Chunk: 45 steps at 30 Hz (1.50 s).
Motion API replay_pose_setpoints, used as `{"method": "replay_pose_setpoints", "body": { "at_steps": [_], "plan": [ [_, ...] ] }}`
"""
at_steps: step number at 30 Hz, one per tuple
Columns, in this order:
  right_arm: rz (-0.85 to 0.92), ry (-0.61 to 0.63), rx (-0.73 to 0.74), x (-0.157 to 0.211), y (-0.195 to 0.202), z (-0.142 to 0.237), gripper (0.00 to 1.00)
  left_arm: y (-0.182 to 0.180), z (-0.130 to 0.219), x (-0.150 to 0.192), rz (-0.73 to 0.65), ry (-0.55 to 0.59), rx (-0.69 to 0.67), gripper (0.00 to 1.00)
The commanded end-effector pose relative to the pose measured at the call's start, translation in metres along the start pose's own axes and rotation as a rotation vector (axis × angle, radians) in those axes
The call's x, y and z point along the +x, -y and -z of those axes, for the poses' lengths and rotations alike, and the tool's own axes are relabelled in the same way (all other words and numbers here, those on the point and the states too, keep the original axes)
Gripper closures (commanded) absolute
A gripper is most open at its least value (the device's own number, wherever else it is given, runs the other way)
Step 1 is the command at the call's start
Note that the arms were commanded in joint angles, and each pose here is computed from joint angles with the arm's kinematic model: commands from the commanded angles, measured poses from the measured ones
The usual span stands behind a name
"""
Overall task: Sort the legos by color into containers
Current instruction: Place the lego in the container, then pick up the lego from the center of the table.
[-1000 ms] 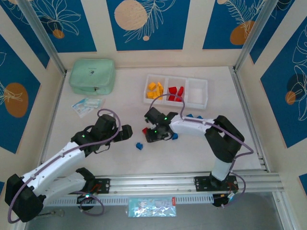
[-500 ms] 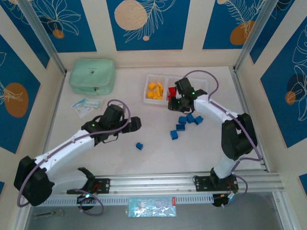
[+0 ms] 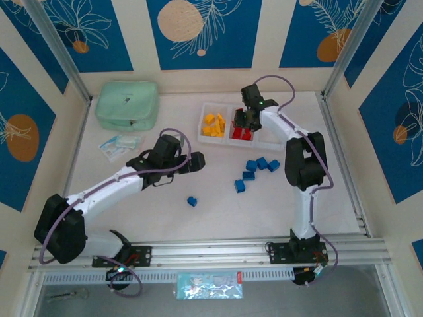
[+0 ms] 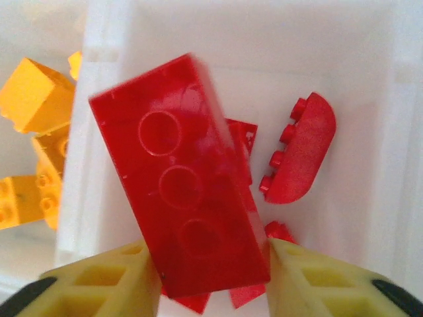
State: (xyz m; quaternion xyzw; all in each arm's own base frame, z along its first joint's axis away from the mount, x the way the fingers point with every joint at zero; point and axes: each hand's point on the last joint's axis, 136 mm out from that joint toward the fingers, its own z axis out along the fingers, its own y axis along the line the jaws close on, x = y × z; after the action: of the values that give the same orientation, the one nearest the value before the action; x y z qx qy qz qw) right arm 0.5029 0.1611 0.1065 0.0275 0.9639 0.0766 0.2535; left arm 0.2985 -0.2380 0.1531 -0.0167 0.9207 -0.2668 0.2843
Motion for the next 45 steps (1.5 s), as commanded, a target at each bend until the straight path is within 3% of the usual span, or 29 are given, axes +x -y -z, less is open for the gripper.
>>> {"method": "replay_pose_setpoints", "body": {
  "at_steps": [1, 10, 24, 37, 45],
  "plan": [
    [0.020, -0.002, 0.029, -0.006, 0.003, 0.011, 0.51, 0.012, 0.003, -0.016, -0.019, 0.031, 0.039, 0.00],
    [0.051, 0.020, -0.015, 0.010, -0.011, 0.047, 0.44, 0.014, 0.007, -0.016, -0.017, 0.033, 0.047, 0.00],
    [0.092, -0.119, -0.051, 0.135, -0.020, 0.095, 0.28, -0.003, 0.013, 0.020, 0.032, -0.021, 0.073, 0.00],
    [0.092, -0.306, -0.065, 0.238, -0.025, 0.096, 0.21, 0.002, 0.009, 0.041, 0.038, -0.032, 0.106, 0.00],
    [0.087, -0.381, -0.064, 0.267, -0.028, 0.078, 0.21, 0.005, 0.009, 0.046, 0.036, -0.039, 0.112, 0.00]
  ]
}}
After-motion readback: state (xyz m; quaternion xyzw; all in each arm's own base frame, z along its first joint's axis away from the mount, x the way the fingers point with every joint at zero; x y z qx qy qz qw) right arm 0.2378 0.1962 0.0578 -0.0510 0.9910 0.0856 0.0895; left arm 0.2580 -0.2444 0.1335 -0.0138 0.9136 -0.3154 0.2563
